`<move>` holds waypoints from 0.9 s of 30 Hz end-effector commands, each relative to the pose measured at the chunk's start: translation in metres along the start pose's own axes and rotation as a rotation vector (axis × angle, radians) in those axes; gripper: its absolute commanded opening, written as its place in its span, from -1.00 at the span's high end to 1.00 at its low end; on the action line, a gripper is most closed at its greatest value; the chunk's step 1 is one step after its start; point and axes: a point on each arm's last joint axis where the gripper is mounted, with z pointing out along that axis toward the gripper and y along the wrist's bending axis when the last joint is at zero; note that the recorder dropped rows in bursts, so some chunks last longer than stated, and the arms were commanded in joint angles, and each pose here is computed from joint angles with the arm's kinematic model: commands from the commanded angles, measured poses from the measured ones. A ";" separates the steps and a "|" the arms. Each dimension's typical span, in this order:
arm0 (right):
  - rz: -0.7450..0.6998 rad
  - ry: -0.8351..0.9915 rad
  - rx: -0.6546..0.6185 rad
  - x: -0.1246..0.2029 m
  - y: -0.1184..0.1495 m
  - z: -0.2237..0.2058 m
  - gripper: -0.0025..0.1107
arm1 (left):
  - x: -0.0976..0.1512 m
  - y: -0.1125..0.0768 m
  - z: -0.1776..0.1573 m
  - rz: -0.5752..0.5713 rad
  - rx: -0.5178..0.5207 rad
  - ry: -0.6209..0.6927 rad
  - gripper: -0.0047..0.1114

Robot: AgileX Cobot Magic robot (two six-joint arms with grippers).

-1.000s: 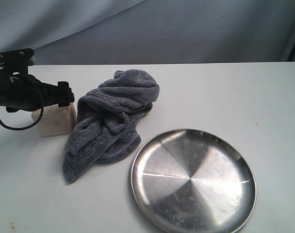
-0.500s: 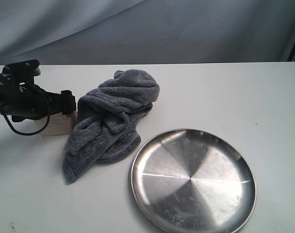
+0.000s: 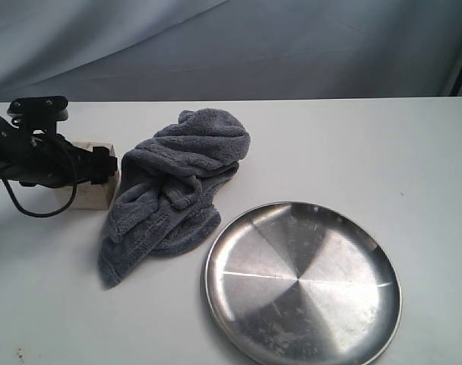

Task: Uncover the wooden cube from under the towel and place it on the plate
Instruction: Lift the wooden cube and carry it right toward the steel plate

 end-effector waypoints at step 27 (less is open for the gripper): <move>0.001 -0.012 -0.003 0.000 0.000 0.000 0.96 | 0.001 -0.099 -0.170 0.421 0.300 -0.288 0.92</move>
